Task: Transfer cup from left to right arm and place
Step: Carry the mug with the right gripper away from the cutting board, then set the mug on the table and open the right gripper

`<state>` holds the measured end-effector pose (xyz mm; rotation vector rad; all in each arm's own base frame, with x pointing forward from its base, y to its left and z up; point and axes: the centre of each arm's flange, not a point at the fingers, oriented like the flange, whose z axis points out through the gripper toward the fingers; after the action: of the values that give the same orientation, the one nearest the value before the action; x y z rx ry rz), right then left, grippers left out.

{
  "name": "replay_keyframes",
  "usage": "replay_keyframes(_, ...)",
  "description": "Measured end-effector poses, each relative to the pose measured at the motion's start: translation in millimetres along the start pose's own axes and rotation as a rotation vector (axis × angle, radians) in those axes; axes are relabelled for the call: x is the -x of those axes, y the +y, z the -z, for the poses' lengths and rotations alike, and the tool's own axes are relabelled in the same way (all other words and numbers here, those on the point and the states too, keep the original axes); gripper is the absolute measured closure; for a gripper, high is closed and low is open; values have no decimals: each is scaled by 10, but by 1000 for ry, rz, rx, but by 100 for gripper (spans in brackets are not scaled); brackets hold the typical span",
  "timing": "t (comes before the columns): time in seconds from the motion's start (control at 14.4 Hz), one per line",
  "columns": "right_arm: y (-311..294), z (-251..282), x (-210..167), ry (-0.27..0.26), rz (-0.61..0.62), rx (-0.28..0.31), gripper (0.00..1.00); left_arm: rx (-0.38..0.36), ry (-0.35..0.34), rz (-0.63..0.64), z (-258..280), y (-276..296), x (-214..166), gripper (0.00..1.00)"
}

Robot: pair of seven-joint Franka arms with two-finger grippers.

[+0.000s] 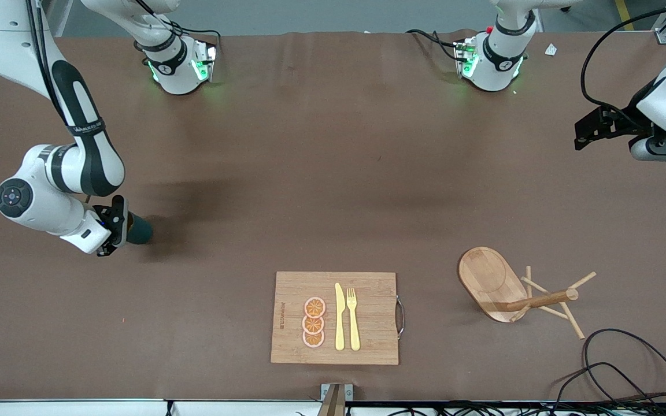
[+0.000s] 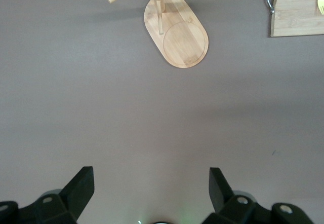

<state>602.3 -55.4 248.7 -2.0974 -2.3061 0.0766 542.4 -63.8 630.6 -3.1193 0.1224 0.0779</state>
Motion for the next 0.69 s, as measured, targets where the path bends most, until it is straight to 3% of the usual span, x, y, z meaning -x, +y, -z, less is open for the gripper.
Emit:
replay_keyframes(0.28, -32, -16, -1, 5, 0, -31, 52, -1, -15, 0, -3, -1, 20, 0)
replay_keyframes(0.63, -8, 274, 7, 19, -61, -118, 1, -1, -15, -4, -1, 19, 21, 0)
replay_keyframes(0.69, 24, 403, 12, 19, -115, -137, 0, -1, -15, -4, -1, 20, 21, 0)
